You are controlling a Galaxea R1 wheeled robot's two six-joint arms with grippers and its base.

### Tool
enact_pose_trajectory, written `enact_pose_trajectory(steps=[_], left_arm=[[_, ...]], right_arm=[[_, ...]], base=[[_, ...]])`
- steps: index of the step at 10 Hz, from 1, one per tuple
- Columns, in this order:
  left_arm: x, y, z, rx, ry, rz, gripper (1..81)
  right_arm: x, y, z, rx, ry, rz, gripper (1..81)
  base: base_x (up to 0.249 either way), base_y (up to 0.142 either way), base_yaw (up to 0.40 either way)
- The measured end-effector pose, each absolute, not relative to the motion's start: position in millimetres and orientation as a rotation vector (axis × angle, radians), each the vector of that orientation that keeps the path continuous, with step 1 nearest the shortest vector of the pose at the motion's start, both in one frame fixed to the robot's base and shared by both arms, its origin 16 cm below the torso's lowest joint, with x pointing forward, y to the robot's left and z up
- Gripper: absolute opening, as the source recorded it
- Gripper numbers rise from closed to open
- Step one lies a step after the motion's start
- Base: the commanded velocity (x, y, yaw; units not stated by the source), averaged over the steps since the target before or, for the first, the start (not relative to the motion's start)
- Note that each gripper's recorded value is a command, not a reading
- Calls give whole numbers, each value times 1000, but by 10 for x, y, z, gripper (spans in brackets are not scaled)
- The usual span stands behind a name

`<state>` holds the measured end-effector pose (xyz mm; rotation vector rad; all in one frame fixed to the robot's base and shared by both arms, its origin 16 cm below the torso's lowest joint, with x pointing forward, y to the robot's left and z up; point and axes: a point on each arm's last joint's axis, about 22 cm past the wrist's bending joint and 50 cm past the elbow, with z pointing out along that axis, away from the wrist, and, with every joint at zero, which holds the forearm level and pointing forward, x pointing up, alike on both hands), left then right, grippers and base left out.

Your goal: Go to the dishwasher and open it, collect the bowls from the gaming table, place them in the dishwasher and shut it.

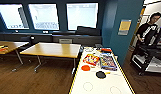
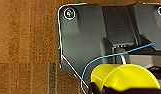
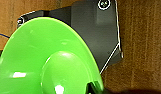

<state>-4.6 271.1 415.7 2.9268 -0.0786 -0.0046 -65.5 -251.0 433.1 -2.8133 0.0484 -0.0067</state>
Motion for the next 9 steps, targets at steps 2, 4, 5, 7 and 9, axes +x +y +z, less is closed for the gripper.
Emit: enact_pose_trajectory(steps=[2, 4, 5, 7, 9], left_arm=[[-42, 2696, 4157, 2925, -78, -2, 10], [-42, 2689, 4156, 2924, -79, -2, 10], [19, 2688, 4156, 2924, -79, 7, 10], [-55, 2651, 4155, 2920, -78, -2, 10], [-144, 2646, 4156, 2919, -77, -19, 10]], right_arm=[[-716, -2481, 4333, -2811, 47, 4, 10], [-711, -2490, 4332, -2812, 44, 1, 10], [-653, -2490, 4329, -2812, 41, -7, 10], [-718, -2489, 4334, -2812, 40, 1, 10], [-741, -2486, 4334, -2812, 39, 6, 10]], base=[[0, 0, 0], [-64, 0, 0], [-64, 0, 0], [-65, 0, 0], [-66, 0, 0]])
